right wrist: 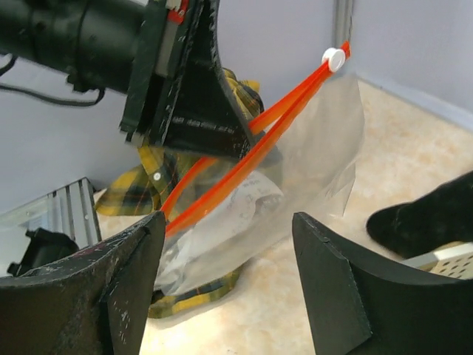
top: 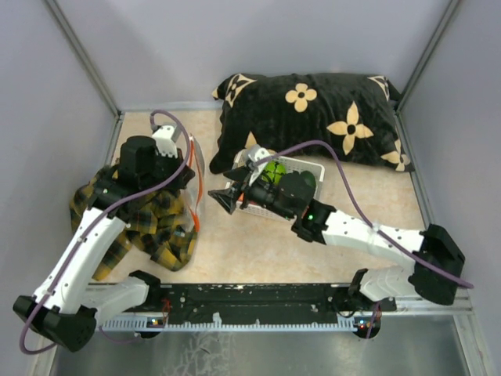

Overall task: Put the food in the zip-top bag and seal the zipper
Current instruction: Open the zipper of the food storage bag.

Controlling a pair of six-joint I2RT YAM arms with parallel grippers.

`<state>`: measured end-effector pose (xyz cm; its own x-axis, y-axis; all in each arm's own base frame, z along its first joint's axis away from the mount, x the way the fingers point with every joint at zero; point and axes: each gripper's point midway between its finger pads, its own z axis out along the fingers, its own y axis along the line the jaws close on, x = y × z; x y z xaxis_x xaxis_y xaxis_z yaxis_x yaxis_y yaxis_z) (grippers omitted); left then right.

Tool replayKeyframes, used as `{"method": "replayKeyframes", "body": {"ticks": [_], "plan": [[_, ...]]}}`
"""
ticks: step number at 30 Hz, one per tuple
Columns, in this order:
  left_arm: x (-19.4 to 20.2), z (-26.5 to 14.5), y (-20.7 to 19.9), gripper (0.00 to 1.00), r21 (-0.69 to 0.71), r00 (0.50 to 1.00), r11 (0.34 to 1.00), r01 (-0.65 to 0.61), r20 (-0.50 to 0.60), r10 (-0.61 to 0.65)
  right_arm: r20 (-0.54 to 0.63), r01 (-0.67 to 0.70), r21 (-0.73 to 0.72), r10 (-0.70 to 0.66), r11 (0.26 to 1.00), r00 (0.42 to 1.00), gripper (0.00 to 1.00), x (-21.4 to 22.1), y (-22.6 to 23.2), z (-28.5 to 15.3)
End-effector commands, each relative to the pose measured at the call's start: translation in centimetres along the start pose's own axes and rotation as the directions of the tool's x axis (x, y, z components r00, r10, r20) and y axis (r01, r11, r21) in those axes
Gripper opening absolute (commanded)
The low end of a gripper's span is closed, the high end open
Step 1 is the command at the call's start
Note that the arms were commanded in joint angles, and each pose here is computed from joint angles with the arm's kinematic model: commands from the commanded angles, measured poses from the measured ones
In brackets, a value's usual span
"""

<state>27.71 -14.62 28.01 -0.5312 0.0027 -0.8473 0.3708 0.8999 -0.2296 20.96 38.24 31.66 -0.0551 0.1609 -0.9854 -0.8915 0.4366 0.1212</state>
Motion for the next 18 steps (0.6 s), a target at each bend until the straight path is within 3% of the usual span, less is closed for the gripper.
{"method": "replayKeyframes", "body": {"ticks": [1,10,18], "plan": [[2.6,1.2,0.2,0.00,-0.038,0.997,0.999,-0.020,-0.078,0.017,0.012,-0.170,0.077,0.170,0.982,0.985,0.71,-0.8,-0.4,2.3],[4.7,2.9,0.1,0.00,-0.097,0.991,0.994,-0.058,-0.129,0.045,-0.093,-0.255,0.235,0.283,0.938,0.955,0.71,4.8,-2.8,5.2],[2.5,1.9,0.9,0.00,-0.145,0.991,0.982,-0.122,-0.077,0.112,-0.151,-0.180,0.473,0.280,0.863,0.948,0.68,9.3,-7.6,3.6]]}}
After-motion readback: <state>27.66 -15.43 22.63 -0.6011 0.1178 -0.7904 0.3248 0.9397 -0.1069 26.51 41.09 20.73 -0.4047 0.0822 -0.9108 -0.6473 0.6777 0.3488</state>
